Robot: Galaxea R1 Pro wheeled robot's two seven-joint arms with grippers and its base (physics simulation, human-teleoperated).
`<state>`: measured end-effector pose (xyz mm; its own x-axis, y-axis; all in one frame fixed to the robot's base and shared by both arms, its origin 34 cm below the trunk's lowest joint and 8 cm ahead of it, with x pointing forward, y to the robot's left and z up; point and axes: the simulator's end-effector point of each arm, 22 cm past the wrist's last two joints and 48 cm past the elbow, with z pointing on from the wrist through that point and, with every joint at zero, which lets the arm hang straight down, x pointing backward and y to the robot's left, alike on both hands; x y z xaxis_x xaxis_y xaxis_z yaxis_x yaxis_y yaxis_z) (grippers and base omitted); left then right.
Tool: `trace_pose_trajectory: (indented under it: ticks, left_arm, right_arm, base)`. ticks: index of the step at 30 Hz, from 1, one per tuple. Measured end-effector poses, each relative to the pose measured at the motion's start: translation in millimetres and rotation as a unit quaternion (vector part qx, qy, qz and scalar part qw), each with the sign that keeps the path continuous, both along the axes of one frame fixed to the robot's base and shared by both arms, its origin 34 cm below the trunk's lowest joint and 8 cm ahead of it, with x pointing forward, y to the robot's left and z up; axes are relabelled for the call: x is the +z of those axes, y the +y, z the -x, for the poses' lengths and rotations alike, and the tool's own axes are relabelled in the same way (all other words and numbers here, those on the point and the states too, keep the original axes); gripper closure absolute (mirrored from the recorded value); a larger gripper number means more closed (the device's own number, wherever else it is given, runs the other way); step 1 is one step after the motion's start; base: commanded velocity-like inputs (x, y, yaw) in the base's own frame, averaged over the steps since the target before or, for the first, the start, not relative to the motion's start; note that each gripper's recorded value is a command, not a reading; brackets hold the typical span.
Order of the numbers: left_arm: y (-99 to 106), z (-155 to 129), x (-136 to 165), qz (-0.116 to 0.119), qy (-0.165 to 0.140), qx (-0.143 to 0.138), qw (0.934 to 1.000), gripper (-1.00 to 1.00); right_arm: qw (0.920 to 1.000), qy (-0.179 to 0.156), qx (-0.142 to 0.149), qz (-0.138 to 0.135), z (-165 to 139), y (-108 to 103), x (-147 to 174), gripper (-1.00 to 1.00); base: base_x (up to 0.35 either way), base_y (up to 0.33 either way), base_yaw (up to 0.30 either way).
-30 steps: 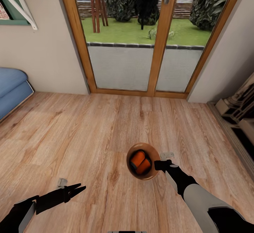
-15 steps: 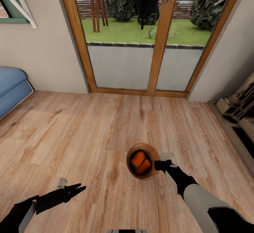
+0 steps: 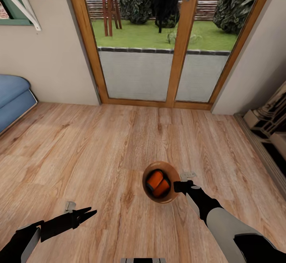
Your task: Put the three can of soda from the living room inside the tash can in the kitchen.
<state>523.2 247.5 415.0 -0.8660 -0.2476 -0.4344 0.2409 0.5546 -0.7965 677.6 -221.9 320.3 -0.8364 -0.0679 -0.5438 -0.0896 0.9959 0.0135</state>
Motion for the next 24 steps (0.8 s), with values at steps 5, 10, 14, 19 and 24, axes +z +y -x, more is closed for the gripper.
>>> trace_pose_trajectory:
  ticks: [5,10,14,19,24]
  left_arm:
    - [0.0,0.9,-4.3,0.000,0.000,0.000,1.0000,-1.00]
    - [0.0,3.2,-15.1,0.000,0.000,0.000,1.0000,-1.00]
    - [0.0,3.7,-17.2,0.000,0.000,0.000,1.0000,-1.00]
    - [0.0,3.7,-17.2,0.000,0.000,0.000,1.0000,-1.00]
    - [0.0,5.1,-23.7,0.000,0.000,0.000,1.0000,-1.00]
  right_arm:
    - [1.0000,0.000,0.000,0.000,0.7,0.0,-4.1,1.00]
    - [1.0000,0.000,0.000,0.000,3.2,0.1,-15.0,1.00]
    - [1.0000,0.000,0.000,0.000,3.3,0.1,-16.9,1.00]
    - [1.0000,0.000,0.000,0.000,3.4,0.1,-17.0,1.00]
    - [1.0000,0.000,0.000,0.000,5.2,0.2,-23.7,1.00]
  base:
    - [0.000,0.000,0.000]
    - [0.000,0.000,0.000]
    - [0.000,0.000,0.000]
    - [0.000,0.000,0.000]
    - [0.000,0.000,0.000]
